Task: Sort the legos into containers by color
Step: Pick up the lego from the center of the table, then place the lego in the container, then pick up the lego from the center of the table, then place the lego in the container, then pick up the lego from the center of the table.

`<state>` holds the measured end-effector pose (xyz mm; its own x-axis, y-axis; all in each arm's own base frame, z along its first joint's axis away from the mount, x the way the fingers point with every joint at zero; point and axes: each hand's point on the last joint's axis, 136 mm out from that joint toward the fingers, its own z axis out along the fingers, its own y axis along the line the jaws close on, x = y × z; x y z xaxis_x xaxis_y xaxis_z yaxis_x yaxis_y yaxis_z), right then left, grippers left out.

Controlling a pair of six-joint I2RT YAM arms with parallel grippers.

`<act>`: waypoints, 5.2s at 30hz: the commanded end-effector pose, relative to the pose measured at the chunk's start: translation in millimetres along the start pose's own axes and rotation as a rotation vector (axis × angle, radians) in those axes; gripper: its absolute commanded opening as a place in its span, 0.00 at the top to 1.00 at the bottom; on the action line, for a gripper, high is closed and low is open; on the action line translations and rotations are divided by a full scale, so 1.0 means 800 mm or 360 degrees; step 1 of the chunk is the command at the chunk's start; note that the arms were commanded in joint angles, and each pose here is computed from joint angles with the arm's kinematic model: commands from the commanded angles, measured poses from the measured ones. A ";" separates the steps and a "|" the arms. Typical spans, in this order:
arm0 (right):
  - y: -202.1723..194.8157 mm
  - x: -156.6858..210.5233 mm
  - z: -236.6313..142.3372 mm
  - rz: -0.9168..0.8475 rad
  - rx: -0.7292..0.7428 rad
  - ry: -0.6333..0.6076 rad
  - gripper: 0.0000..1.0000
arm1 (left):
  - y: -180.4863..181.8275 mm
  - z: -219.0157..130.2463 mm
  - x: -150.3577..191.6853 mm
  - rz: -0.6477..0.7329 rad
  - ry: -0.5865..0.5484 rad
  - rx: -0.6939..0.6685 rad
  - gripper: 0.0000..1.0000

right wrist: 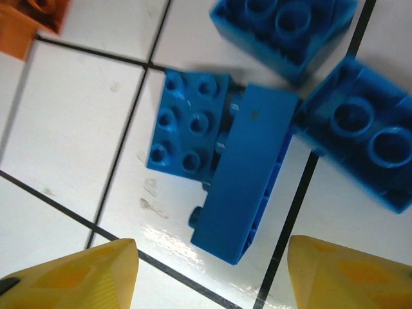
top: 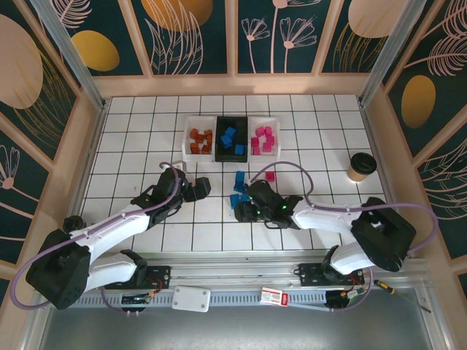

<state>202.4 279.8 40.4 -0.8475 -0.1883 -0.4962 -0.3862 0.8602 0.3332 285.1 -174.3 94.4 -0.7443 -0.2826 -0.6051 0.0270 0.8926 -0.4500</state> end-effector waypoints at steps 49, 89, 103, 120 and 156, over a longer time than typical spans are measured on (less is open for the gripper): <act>-0.002 -0.354 0.046 0.0049 -0.0106 -0.0625 0.87 | -0.016 -0.008 0.003 0.0010 0.0061 0.0090 0.01; -0.076 -0.192 -0.135 0.0268 0.0018 -0.0931 0.41 | -0.075 0.114 0.132 0.0645 0.0377 -0.0294 0.48; -0.092 -0.159 -0.124 0.0310 0.0051 -0.0871 0.41 | -0.097 0.061 0.025 0.0442 0.0093 -0.0130 0.81; -0.101 -0.120 -0.108 0.0335 0.0067 -0.0732 0.41 | -0.168 0.173 -0.166 0.0327 -0.0044 -0.0048 0.78; -0.038 -0.156 0.043 0.0307 0.0302 -0.0441 0.31 | -0.096 -0.022 -0.103 -0.0052 -0.0242 0.0280 0.02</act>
<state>317.3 288.2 61.8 -0.7719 -0.0301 -0.6351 -0.2488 0.9335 0.2581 336.8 -227.8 184.5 -0.6806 -0.3163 -0.6609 0.1604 0.8159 -0.5556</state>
